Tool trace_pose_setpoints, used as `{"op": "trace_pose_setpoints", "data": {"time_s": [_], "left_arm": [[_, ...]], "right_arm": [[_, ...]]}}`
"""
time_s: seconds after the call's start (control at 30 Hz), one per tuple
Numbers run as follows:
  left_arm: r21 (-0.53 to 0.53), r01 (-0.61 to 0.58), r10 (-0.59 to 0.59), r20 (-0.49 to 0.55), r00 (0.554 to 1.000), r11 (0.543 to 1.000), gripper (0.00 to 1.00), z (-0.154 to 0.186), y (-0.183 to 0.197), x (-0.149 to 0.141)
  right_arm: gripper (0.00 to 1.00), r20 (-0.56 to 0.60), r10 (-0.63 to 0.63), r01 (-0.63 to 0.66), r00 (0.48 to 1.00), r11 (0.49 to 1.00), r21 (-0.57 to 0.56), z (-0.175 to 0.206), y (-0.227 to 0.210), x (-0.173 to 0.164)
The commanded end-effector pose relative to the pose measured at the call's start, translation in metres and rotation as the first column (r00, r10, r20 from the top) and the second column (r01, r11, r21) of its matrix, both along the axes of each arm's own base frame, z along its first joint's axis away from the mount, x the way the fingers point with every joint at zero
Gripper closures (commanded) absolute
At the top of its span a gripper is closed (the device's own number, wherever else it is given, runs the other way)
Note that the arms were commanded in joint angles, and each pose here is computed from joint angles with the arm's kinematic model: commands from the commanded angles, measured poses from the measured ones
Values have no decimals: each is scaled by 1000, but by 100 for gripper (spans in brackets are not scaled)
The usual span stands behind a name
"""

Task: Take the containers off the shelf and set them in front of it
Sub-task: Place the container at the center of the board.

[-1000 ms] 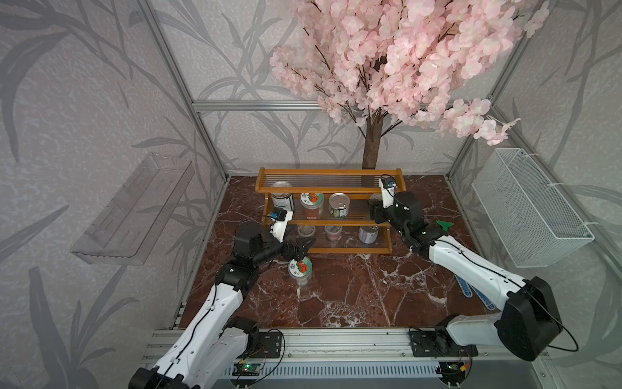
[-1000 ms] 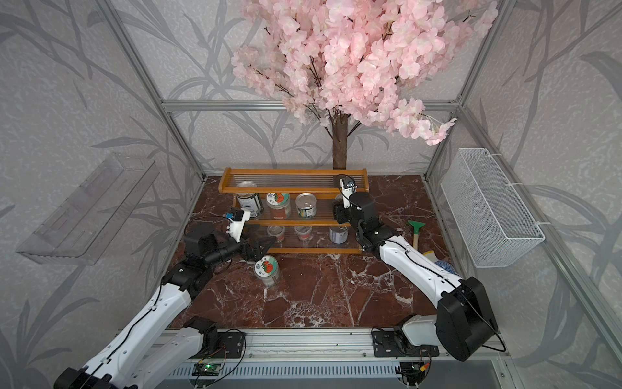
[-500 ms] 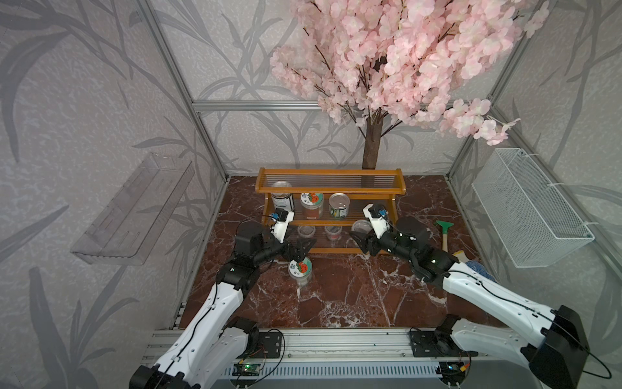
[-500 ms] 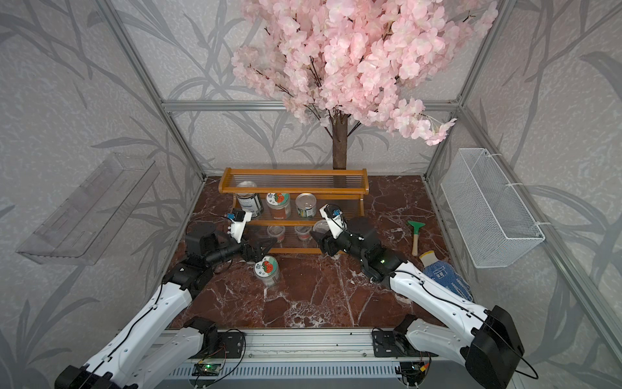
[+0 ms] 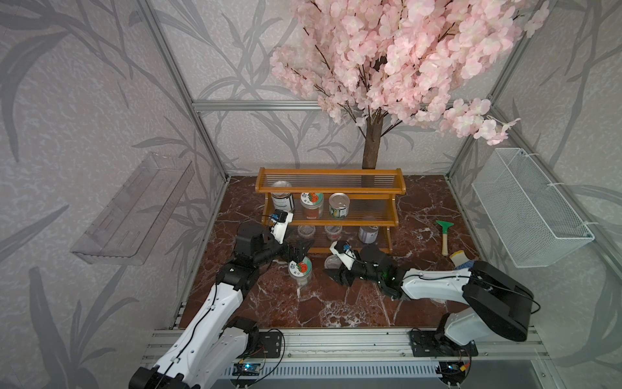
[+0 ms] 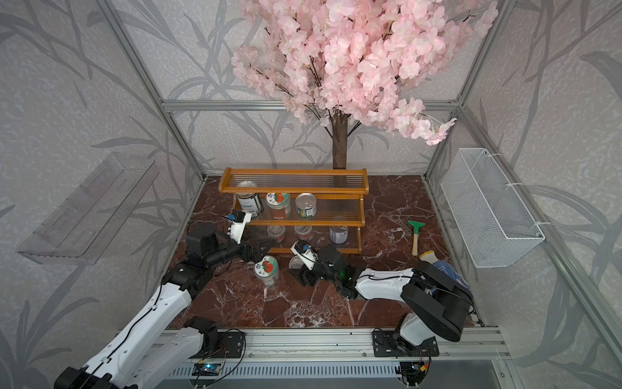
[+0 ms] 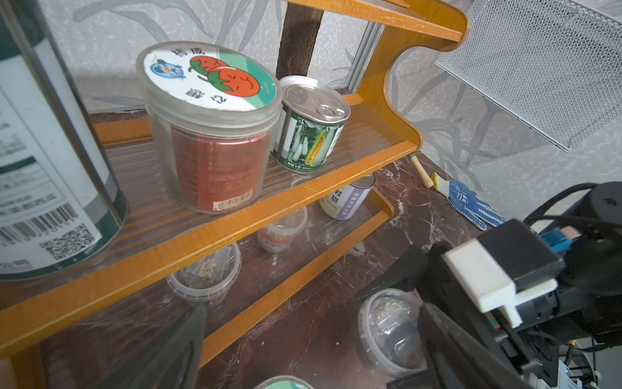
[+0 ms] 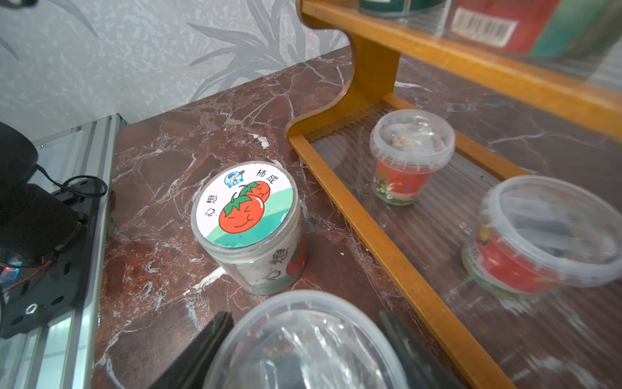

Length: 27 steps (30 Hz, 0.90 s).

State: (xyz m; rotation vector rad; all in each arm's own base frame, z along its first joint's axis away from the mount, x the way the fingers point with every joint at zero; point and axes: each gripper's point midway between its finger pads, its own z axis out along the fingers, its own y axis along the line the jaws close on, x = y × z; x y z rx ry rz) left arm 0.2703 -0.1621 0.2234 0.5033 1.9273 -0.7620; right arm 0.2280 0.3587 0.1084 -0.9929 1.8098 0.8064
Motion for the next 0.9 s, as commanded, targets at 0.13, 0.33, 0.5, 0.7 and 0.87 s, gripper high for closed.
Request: {"op": "trace_pose_setpoints", "data": {"time_s": [0.13, 0.33, 0.5, 0.7, 0.87], "left_arm": [[2, -10, 10, 42, 999, 1000, 0, 17, 2, 0], [7, -7, 7, 36, 999, 1000, 0, 14, 2, -1], [14, -1, 0, 30, 1000, 1000, 0, 10, 2, -1], [14, 2, -2, 27, 1000, 1000, 0, 7, 1, 0], [13, 7, -8, 23, 1000, 1000, 0, 5, 0, 2]], "right_arm": [[30, 78, 28, -32, 997, 998, 54, -9, 19, 9], [29, 89, 22, -22, 996, 1000, 1, -35, 14, 11], [28, 96, 17, -13, 995, 999, -43, -48, 4, 8], [25, 101, 6, 0, 995, 998, -65, -53, -5, 5], [22, 99, 1, 7, 995, 997, -72, -55, -10, 3]]}}
